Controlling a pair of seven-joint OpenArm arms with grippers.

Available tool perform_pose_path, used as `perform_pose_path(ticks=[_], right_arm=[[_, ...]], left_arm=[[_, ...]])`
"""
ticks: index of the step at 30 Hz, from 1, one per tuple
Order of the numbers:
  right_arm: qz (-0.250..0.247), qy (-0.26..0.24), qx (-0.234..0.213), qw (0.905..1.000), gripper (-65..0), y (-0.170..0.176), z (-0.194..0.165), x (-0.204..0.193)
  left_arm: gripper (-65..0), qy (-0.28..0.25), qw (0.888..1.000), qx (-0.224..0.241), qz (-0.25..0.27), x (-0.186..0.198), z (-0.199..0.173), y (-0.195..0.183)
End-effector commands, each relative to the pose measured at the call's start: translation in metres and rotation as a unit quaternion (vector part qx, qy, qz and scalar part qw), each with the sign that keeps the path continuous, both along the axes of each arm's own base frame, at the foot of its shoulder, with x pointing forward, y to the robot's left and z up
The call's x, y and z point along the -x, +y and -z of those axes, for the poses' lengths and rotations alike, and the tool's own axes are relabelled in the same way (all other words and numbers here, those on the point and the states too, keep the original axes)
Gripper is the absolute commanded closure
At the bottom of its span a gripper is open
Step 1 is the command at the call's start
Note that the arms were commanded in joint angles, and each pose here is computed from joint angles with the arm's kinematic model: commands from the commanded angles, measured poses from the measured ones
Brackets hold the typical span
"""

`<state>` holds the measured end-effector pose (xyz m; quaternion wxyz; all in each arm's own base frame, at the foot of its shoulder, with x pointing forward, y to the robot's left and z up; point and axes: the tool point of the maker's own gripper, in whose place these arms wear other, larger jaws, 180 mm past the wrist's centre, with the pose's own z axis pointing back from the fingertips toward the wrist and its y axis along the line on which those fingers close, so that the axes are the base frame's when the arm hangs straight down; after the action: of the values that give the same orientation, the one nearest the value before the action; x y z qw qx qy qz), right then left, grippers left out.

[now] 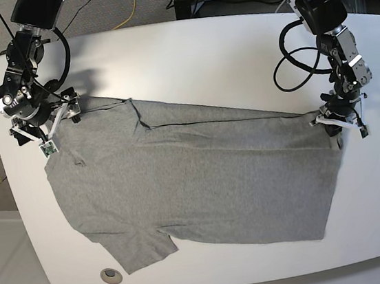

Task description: Fold the T-shirt properly

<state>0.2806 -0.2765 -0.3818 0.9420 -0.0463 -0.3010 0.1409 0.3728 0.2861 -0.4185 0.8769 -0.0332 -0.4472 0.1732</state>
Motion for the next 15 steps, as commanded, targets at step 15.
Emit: perform_pose_path(ticks=[15], right_arm=[[0.124, -0.057, 0.006, 0.9907, -57.2, -0.075, -0.032, 0.017]], left_arm=[[-1.0, 0.000, 1.000, -0.009, -0.001, -0.003, -0.006, 0.007]])
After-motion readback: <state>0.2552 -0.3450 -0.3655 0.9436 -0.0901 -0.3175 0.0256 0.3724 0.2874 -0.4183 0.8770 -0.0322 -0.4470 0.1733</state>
